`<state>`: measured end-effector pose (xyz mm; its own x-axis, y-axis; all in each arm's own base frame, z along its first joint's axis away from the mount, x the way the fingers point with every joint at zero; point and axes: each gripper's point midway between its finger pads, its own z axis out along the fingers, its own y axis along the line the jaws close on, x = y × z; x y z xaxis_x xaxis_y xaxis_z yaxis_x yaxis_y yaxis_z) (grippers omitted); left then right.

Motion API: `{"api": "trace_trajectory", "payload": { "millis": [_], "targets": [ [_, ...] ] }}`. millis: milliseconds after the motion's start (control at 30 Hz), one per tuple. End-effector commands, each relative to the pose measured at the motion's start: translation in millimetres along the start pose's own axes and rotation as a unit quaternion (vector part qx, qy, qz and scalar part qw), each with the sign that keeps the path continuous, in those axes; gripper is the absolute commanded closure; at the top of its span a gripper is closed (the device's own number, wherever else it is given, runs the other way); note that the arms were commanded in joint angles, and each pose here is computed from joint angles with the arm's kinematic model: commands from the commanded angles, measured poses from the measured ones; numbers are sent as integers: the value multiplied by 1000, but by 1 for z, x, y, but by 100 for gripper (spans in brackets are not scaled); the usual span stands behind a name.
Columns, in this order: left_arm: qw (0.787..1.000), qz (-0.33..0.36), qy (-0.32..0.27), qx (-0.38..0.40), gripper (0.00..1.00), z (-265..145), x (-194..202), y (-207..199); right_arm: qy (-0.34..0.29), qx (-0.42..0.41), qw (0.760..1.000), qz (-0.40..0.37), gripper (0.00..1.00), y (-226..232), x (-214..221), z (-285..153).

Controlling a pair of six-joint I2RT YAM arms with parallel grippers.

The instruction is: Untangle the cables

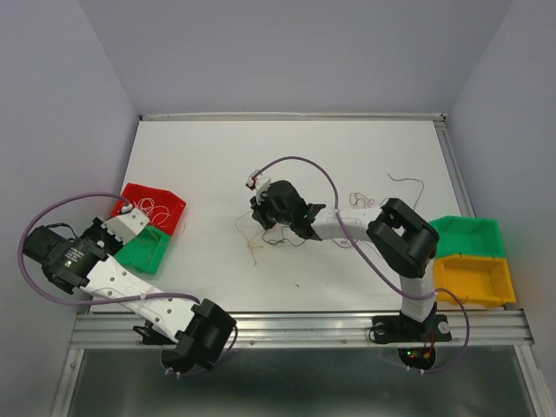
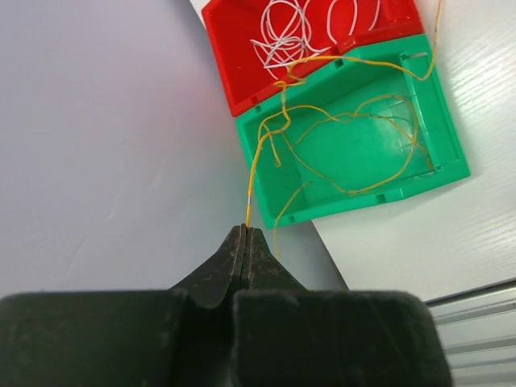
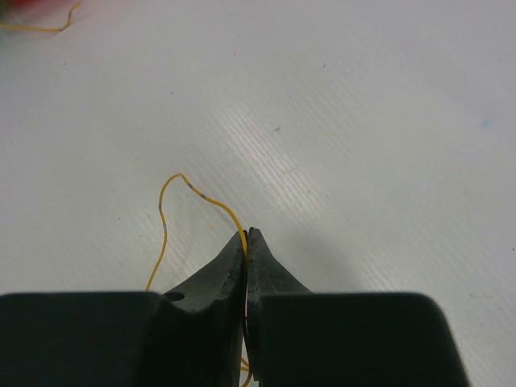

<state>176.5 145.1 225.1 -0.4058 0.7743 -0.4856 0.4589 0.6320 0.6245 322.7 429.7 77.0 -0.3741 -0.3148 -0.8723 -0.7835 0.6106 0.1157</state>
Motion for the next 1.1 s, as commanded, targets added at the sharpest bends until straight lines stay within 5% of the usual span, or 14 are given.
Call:
{"api": "trace_trajectory", "payload": {
  "millis": [0,400,600,800,1067],
  "targets": [
    [999,-6,-5,-34,100,-11,-13,13,-48,4,999,-2,94,4,-30,-13],
    [998,-37,22,-50,100,-5,4,19,-48,4,999,-3,94,3,-29,-15],
    [998,-65,20,12,100,32,2,12,-49,1,999,-1,94,5,-30,-13],
    [995,-92,26,-13,100,68,-7,21,-48,-1,999,0,94,5,-30,-11],
    [986,-133,96,36,100,122,15,16,-47,1,999,-2,94,5,-29,-15]
  ]
}}
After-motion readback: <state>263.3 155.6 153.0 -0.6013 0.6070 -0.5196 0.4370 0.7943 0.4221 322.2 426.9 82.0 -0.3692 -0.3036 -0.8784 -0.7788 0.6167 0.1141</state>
